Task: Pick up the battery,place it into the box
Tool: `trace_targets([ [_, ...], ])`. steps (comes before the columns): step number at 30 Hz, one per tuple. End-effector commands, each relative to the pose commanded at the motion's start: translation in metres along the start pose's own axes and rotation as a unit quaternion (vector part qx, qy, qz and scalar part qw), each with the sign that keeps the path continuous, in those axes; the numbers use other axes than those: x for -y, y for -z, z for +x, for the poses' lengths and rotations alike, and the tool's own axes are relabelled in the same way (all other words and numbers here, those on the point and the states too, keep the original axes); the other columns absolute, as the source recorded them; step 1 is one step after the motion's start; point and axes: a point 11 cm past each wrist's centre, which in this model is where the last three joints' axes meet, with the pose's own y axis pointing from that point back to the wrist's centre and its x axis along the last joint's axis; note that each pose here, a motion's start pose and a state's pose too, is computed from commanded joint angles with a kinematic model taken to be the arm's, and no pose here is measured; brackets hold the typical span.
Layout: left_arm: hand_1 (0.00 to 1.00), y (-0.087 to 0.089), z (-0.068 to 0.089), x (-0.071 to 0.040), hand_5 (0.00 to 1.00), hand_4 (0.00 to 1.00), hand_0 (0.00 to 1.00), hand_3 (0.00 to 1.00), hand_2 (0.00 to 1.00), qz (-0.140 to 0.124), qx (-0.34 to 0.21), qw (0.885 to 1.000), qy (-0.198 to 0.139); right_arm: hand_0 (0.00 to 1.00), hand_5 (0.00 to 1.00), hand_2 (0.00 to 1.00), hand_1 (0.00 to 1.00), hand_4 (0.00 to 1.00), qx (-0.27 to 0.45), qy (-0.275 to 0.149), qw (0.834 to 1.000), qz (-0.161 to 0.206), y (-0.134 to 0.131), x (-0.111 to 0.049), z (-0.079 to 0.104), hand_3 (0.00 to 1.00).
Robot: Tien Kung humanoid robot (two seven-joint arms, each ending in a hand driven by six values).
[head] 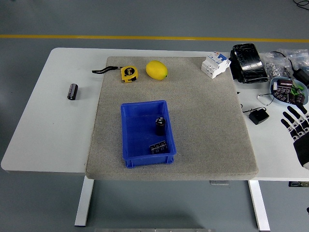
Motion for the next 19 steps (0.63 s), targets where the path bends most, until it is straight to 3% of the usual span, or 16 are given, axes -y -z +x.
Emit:
trace_targets([
  [8, 0.664, 0.006, 0.004, 0.0, 0.803, 0.766, 0.685, 0.794, 0.784, 0.008, 0.002, 1.0, -0.005, 0.926, 0.83, 0.855, 0.856, 0.998, -0.014, 0.005, 1.0, 0.003, 0.001, -0.013, -0.014, 0.874],
  [19, 0.666, 0.022, 0.008, 0.001, 0.805, 0.764, 0.686, 0.794, 0.785, 0.024, 0.006, 1.0, -0.01, 0.917, 0.827, 0.852, 0.846, 0.998, -0.026, 0.022, 0.999, -0.008, -0.003, -0.013, -0.025, 0.868],
])
